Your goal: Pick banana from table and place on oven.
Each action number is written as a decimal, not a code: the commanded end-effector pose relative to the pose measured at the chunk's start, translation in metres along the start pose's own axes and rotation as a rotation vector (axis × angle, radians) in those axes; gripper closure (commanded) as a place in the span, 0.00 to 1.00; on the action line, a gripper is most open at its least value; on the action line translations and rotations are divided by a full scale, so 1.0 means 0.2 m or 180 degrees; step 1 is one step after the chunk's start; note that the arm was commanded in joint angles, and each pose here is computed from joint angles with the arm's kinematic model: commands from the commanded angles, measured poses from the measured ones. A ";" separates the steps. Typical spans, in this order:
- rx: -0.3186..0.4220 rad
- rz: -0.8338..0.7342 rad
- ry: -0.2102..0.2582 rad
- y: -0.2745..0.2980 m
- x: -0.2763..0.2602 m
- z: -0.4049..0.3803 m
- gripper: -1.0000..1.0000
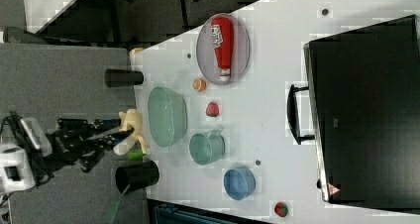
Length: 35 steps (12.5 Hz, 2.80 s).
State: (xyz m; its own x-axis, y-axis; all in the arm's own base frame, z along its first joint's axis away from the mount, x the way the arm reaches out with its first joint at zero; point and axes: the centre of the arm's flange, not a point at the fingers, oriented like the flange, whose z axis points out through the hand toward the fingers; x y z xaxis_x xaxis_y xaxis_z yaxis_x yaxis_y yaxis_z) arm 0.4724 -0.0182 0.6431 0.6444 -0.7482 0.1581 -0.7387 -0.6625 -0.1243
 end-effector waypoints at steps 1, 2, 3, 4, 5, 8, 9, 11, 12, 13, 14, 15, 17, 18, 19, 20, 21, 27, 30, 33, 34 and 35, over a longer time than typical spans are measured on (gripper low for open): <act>-0.0460 0.0217 -0.0428 0.16 0.23 0.39 0.73; -0.0463 0.0157 -0.0461 0.23 0.33 0.43 0.73; -0.0470 0.0053 -0.0505 0.32 0.43 0.47 0.73; -0.0484 -0.0003 -0.0549 0.44 0.53 0.51 0.73; -0.0488 -0.0043 -0.0572 0.57 0.64 0.56 0.73; -0.0475 -0.0452 -0.0498 0.92 0.90 0.72 0.73; -0.0488 -0.0572 -0.0413 1.02 0.98 0.77 0.73; -0.0566 -0.0757 -0.0309 1.19 1.09 0.86 0.73; -0.0609 -0.0822 -0.0340 1.25 1.11 0.90 0.73; -0.0648 -0.0825 -0.0369 1.29 1.12 0.94 0.69; -0.0676 -0.0794 -0.0391 1.32 1.13 0.96 0.59; -0.0688 -0.0789 -0.0407 1.32 1.13 0.98 0.48; -0.0683 -0.0805 -0.0405 1.30 1.13 0.98 0.25; -0.0680 -0.0812 -0.0381 1.30 1.14 0.97 0.14; -0.0676 -0.0818 -0.0351 1.29 1.14 0.96 0.03; -0.0668 -0.0846 -0.0334 1.27 1.14 0.96 0.00; -0.0656 -0.0886 -0.0318 1.23 1.14 0.95 0.00; -0.0385 -0.0738 -0.0321 0.75 0.93 0.54 0.00; -0.0417 -0.0109 -0.0538 0.46 0.59 0.32 0.00; -0.0492 0.0199 -0.0528 0.21 0.26 0.13 0.00; -0.0482 0.0279 -0.0474 0.14 0.18 0.07 0.00; -0.0475 0.0299 -0.0437 0.10 0.11 0.03 0.00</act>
State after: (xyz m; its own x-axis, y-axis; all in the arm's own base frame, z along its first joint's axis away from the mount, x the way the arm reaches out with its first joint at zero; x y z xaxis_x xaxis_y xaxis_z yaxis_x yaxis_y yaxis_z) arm 0.4686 -0.0284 0.6484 0.7382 -0.6737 0.0333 -0.6731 -0.7390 -0.0298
